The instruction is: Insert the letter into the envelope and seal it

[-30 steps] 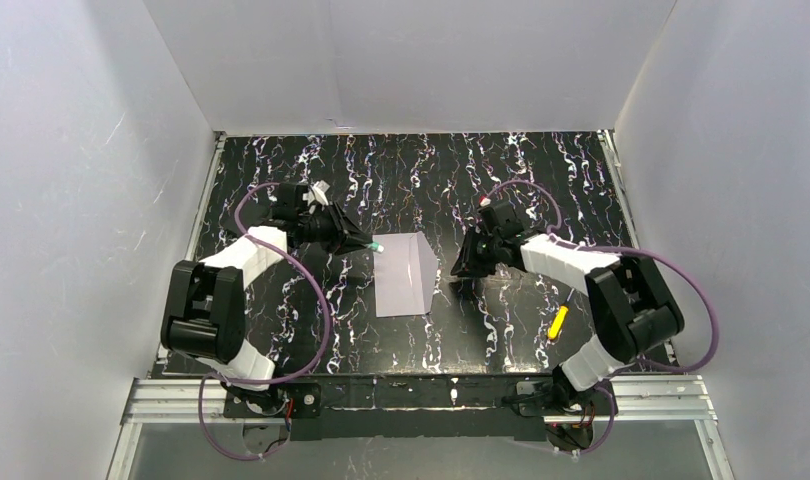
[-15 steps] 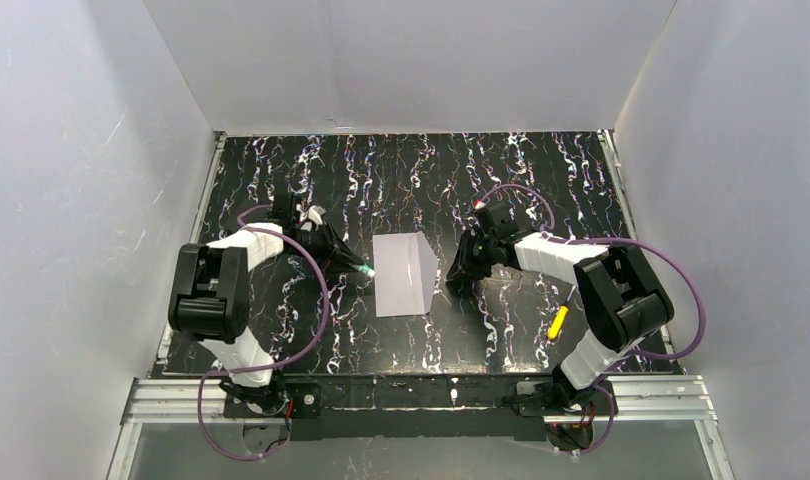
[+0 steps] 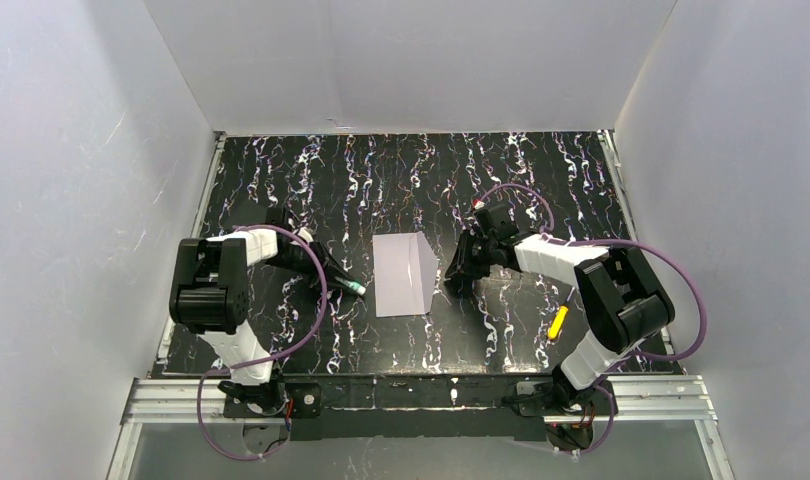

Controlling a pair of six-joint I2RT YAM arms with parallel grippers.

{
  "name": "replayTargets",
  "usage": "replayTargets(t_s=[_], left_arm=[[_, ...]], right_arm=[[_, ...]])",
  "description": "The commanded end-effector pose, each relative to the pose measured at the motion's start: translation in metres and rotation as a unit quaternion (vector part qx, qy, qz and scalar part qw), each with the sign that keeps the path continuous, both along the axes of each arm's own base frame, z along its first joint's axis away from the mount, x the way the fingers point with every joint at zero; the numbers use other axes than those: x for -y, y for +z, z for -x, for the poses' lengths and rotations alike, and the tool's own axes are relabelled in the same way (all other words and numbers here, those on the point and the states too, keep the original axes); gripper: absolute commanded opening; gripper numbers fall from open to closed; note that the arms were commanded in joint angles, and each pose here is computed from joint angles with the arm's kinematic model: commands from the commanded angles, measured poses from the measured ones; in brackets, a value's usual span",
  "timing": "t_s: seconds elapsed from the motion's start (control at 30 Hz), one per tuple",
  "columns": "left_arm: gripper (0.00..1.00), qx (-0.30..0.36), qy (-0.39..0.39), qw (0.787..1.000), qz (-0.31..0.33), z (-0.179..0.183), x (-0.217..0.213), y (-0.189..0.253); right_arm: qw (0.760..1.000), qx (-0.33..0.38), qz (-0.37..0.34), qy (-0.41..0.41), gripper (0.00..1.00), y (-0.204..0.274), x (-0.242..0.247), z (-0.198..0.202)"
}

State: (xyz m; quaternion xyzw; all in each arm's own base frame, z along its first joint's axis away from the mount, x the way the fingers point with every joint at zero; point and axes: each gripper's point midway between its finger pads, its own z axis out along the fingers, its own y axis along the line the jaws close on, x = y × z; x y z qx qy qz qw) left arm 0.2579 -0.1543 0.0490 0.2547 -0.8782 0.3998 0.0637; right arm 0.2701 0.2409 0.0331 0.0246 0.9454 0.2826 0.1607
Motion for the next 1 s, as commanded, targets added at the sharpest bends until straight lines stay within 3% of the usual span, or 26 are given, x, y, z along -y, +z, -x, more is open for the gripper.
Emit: replayTargets(t_s=[0.0, 0.1, 0.3, 0.67, 0.8, 0.97], left_arm=[[0.24, -0.027, 0.002, 1.000, -0.013, 0.011, -0.004, -0.004], [0.25, -0.029, 0.003, 0.999, -0.021, 0.013, -0.006, -0.009], [0.38, -0.029, -0.001, 0.999, -0.040, 0.016, -0.010, -0.016], [0.43, -0.001, -0.003, 0.997, -0.083, 0.003, -0.020, -0.009], [0.41, 0.089, 0.009, 0.995, -0.037, -0.032, -0.008, 0.023], [0.42, 0.185, 0.006, 0.981, -0.055, -0.070, -0.004, 0.058]], right_arm=[[1.000, 0.012, -0.008, -0.002, 0.28, 0.004, -0.004, -0.004], [1.000, 0.013, -0.010, -0.004, 0.28, 0.005, -0.004, -0.004], [0.999, 0.026, -0.028, -0.017, 0.28, 0.015, -0.006, -0.006], [1.000, 0.019, -0.016, -0.007, 0.28, 0.008, -0.009, -0.006], [1.000, 0.020, -0.012, -0.006, 0.28, 0.009, -0.008, -0.006], [1.000, 0.021, -0.009, -0.003, 0.29, 0.008, -0.008, -0.007]])
